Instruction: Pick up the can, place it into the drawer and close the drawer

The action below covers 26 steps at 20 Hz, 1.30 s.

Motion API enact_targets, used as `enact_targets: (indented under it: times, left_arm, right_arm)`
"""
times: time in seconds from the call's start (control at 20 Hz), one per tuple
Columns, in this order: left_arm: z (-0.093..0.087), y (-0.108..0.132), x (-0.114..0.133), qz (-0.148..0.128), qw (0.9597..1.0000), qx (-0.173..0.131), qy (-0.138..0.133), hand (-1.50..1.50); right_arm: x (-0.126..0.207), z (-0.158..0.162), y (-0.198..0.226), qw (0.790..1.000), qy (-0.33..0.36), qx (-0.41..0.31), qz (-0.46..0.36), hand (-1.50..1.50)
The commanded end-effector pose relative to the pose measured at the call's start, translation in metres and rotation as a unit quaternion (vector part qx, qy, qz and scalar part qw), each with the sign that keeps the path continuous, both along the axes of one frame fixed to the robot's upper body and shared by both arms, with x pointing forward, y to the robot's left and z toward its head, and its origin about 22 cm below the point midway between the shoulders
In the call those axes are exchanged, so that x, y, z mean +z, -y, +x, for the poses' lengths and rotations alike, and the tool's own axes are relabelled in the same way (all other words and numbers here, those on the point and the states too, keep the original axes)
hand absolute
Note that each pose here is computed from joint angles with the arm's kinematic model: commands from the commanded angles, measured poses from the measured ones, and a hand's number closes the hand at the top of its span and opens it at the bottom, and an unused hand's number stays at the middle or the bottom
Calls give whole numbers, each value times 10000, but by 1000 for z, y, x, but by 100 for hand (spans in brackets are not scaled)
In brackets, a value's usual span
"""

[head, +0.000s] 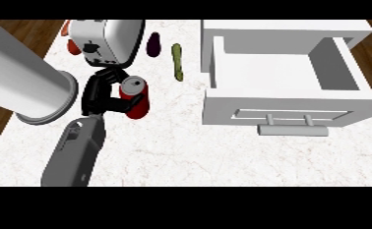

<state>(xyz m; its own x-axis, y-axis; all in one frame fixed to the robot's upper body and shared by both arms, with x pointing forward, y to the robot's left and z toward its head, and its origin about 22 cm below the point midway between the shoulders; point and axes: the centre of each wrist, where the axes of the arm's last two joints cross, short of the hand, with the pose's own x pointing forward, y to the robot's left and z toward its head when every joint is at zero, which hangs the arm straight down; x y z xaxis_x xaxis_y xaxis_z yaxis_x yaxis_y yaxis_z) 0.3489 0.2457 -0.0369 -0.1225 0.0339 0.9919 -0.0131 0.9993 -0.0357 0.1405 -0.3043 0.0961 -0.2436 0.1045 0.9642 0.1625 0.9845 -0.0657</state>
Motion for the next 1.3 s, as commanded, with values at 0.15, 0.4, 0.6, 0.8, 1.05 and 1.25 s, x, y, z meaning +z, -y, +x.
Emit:
enact_targets:
  times: [0.15, 0.4, 0.6, 0.8, 1.05, 1.25]
  left_arm:
    - [-6, 58, 71, 169, 9987, -323, 362, 150]
    - [-10, 96, 122, 128, 9985, -428, 323, 150]
    - [-3, 129, 158, 298, 9975, -514, 395, 150]
    - [16, 144, 204, 438, 9955, -635, 548, 150]
    - [18, 180, 219, 602, 9930, -662, 768, 150]
    - [39, 198, 265, 570, 9939, -688, 652, 150]
  right_arm:
    - [9, -2, 7, 10000, 47, -72, -26, -150]
    - [-1, 2, 18, 10000, -53, 44, -27, -150]
    - [2, 8, -4, 9999, 70, 89, 18, -150]
    - [2, 0, 2, 9999, 91, 93, -37, -150]
    - [9, 1, 9, 9999, 37, 106, -64, -150]
    - [-4, -10, -3, 9998, 54, 182, -59, -150]
